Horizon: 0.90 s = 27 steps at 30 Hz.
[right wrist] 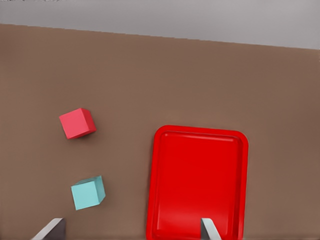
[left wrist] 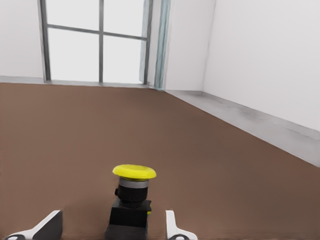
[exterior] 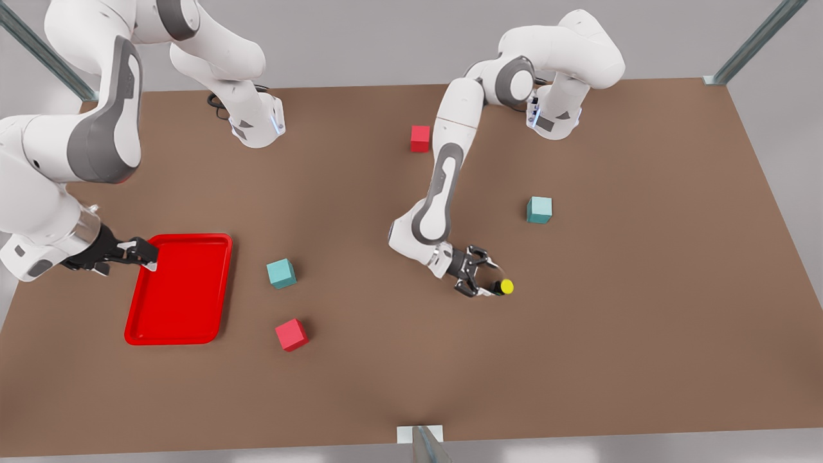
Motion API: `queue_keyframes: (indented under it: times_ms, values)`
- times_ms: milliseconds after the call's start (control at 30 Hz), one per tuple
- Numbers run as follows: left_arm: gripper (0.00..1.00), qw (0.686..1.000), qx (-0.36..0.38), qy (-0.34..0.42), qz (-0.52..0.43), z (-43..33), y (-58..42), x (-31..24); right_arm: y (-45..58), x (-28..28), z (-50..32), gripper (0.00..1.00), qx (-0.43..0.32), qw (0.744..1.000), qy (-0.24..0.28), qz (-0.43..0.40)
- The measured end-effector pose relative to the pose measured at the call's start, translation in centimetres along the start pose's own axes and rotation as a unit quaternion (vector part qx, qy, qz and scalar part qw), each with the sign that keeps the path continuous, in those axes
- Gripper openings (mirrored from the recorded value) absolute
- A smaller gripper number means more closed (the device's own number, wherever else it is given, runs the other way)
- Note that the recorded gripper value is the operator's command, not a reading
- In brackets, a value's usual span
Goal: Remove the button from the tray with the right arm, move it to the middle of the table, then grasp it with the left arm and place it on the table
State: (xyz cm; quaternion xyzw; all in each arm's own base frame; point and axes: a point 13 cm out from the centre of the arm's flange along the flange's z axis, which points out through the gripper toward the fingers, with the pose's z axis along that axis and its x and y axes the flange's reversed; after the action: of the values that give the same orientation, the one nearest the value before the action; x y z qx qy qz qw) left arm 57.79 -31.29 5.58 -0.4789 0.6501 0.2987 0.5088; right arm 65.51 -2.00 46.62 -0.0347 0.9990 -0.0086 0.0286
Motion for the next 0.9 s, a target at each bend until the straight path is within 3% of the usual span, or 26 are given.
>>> queue_keyframes:
  times_ms: [133, 233, 300, 367, 500, 567, 600, 767, 900]
  values:
    - [1.0, 0.998, 0.023, 0.051, 0.014, -9.3, 2.8, 2.2, -0.1, -0.2, 0.3, 1.0, -0.003, 1.0, 0.0, 0.001]
    - [1.0, 0.991, 0.015, 0.13, -0.004, -17.1, 3.2, -2.2, -0.2, -0.3, 0.6, 1.0, -0.004, 1.0, 0.0, 0.002]
    - [1.0, 0.969, -0.03, 0.237, -0.055, -19.2, 0.0, -14.0, -0.2, -0.4, 0.9, 1.0, -0.005, 1.0, 0.001, 0.002]
    - [1.0, 0.914, -0.103, 0.371, -0.125, -12.6, -3.4, -29.9, -0.2, -0.5, 0.8, 1.0, -0.005, 1.0, 0.0, 0.002]
    - [1.0, 0.826, -0.182, 0.518, -0.129, 5.6, -0.7, -43.6, -0.2, -0.5, 0.7, 1.0, -0.005, 1.0, -0.002, 0.002]
    - [1.0, 0.779, -0.16, 0.602, -0.077, 9.1, 2.6, -45.3, -0.2, -0.5, 0.6, 1.0, -0.005, 1.0, -0.002, 0.002]
    - [1.0, 0.771, -0.139, 0.619, -0.046, 9.6, 4.3, -45.2, -0.2, -0.5, 0.6, 1.0, -0.005, 1.0, -0.002, 0.001]
    - [1.0, 0.772, -0.012, 0.625, 0.117, 8.4, 4.8, -43.9, -0.2, -0.5, 0.5, 1.0, -0.004, 1.0, -0.003, 0.001]
    - [1.0, 0.756, 0.053, 0.617, 0.213, 9.4, 4.5, -42.5, -0.3, -0.5, 0.5, 1.0, -0.004, 1.0, -0.003, 0.001]
